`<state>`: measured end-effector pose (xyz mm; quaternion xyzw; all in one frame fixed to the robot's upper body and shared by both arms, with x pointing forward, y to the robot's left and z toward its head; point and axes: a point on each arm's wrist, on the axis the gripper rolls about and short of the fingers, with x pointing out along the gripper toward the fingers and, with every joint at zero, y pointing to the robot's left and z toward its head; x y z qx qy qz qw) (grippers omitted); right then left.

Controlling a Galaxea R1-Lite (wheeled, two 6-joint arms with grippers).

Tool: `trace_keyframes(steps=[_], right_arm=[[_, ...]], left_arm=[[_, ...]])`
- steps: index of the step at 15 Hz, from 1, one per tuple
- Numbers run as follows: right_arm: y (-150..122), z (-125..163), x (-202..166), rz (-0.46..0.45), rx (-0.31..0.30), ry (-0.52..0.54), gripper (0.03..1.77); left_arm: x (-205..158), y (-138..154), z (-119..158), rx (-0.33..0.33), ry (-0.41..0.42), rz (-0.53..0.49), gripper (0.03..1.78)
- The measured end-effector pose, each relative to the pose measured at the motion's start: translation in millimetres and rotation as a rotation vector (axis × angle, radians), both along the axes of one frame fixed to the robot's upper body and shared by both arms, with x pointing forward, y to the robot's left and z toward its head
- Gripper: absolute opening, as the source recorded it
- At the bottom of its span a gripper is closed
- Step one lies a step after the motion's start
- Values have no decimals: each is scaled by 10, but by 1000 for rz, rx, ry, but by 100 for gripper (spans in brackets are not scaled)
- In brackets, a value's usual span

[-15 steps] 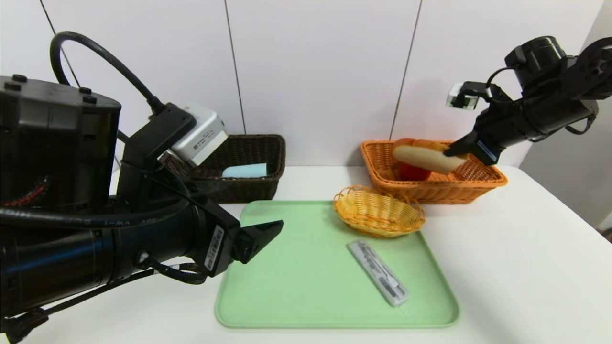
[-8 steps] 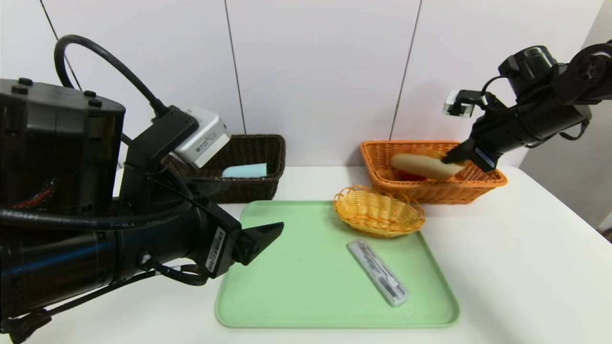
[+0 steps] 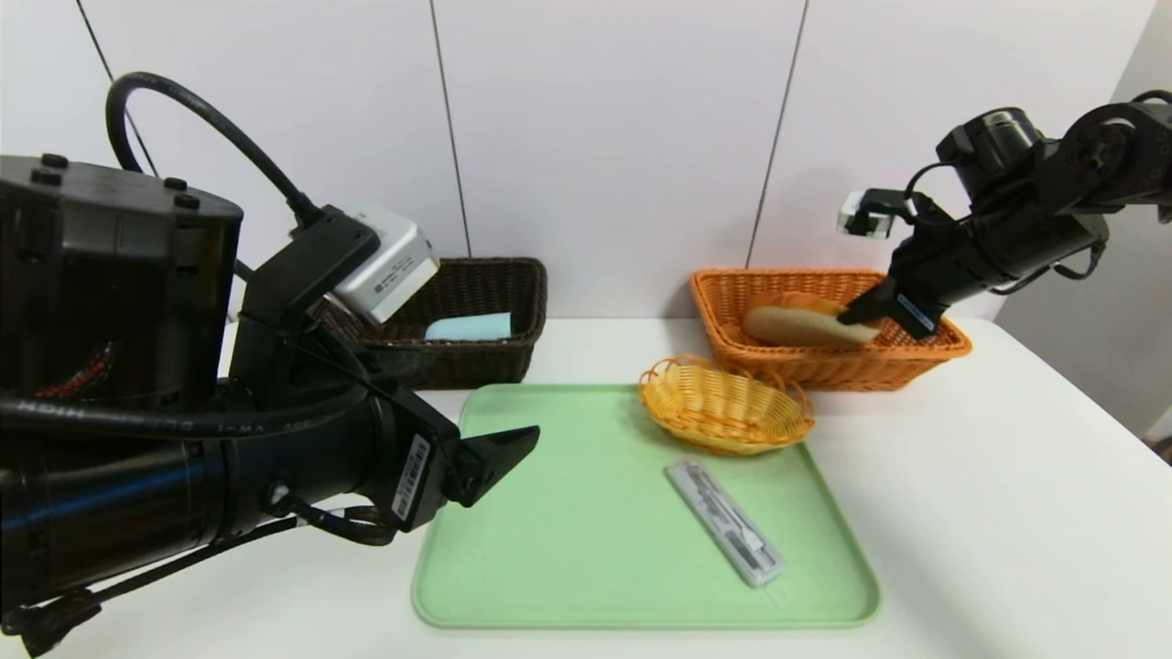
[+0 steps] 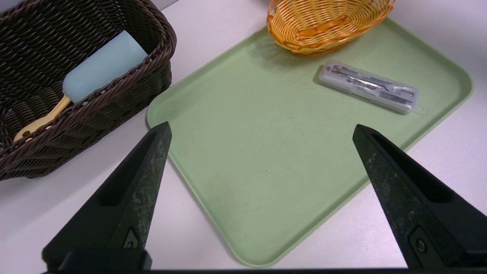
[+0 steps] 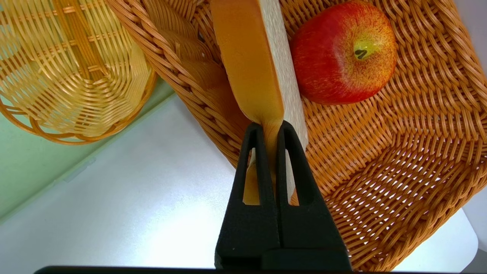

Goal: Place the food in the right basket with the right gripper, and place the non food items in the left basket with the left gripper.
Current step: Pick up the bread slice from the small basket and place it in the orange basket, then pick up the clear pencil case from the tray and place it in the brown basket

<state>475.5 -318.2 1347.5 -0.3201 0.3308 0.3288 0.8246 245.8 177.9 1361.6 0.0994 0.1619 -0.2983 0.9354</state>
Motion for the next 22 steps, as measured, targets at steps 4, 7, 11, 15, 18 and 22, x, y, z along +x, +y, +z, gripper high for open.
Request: trace_keyframes(steps=[4, 7, 11, 15, 18, 22], right_arm=[[-2, 2, 1, -4, -2, -1, 6], [-3, 8, -1, -9, 0, -2, 39], [7, 60, -36, -5, 6, -13, 92], [0, 221, -137, -17, 19, -57, 124], [-8, 456, -306, -69, 69, -102, 139], [10, 796, -747, -161, 178, -79, 151]], left_arm=[[2, 2, 0, 0, 0, 1, 169], [1, 4, 5, 0, -2, 2, 169], [2, 6, 9, -2, -3, 3, 169], [5, 20, 14, -3, -5, 11, 169], [10, 42, 24, -6, -8, 20, 169], [-17, 75, 68, -22, -21, 20, 169]])
